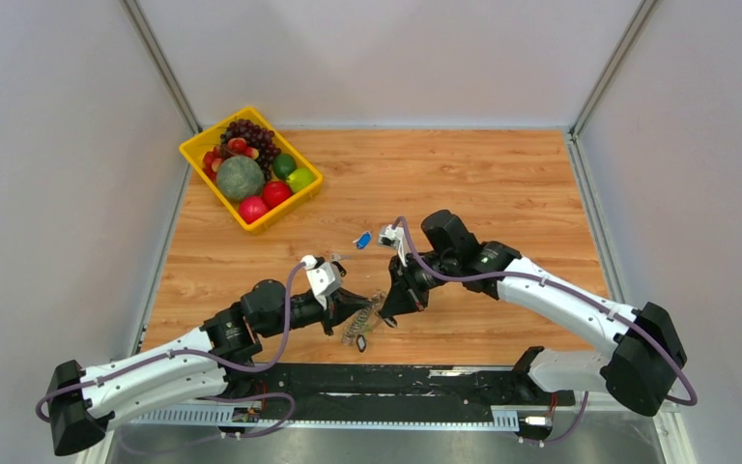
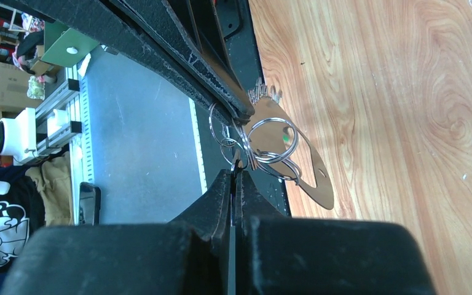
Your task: Remove the keys from the keyring
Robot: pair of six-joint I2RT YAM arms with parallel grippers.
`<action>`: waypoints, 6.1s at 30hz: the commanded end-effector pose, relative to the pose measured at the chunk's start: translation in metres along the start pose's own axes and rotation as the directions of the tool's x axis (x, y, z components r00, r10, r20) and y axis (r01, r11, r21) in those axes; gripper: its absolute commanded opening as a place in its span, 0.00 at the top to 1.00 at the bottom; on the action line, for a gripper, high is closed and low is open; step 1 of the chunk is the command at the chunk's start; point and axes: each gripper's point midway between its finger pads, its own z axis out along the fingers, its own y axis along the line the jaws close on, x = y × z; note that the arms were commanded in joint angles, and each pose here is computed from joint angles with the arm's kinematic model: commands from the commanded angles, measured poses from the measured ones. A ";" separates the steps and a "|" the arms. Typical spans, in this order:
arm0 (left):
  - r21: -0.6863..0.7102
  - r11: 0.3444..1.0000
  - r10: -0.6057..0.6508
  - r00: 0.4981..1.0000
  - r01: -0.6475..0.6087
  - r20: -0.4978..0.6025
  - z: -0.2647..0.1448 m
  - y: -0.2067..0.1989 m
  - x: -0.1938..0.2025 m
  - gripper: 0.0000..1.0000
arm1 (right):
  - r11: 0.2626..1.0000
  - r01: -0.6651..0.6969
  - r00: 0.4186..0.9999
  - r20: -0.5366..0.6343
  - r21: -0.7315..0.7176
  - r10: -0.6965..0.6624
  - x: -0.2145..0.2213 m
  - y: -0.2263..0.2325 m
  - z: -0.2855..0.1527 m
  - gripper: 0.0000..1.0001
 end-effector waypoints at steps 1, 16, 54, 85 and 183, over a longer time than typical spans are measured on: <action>-0.077 0.997 0.006 0.983 0.008 0.185 -0.004 0.010 -0.059 1.00 | 0.999 -0.054 0.997 -0.059 -0.007 0.053 0.019 0.002 0.003 1.00; -0.056 0.998 0.010 0.971 0.004 0.240 -0.010 0.007 -0.062 1.00 | 0.998 0.017 1.000 -0.011 -0.064 -0.018 0.006 0.020 -0.001 1.00; -0.206 0.971 -0.093 0.985 0.122 0.145 0.005 0.033 -0.051 1.00 | 0.991 0.029 0.999 -0.028 -0.132 -0.033 0.023 0.044 0.008 1.00; -0.177 0.968 -0.106 0.931 0.177 0.349 -0.020 0.031 -0.077 1.00 | 0.987 -0.082 0.997 -0.016 -0.138 0.080 0.035 0.026 0.033 1.00; -0.120 0.960 -0.227 0.953 0.253 0.200 0.005 0.018 -0.060 1.00 | 0.945 0.223 0.867 0.394 0.241 -0.305 -0.074 0.042 -0.056 0.61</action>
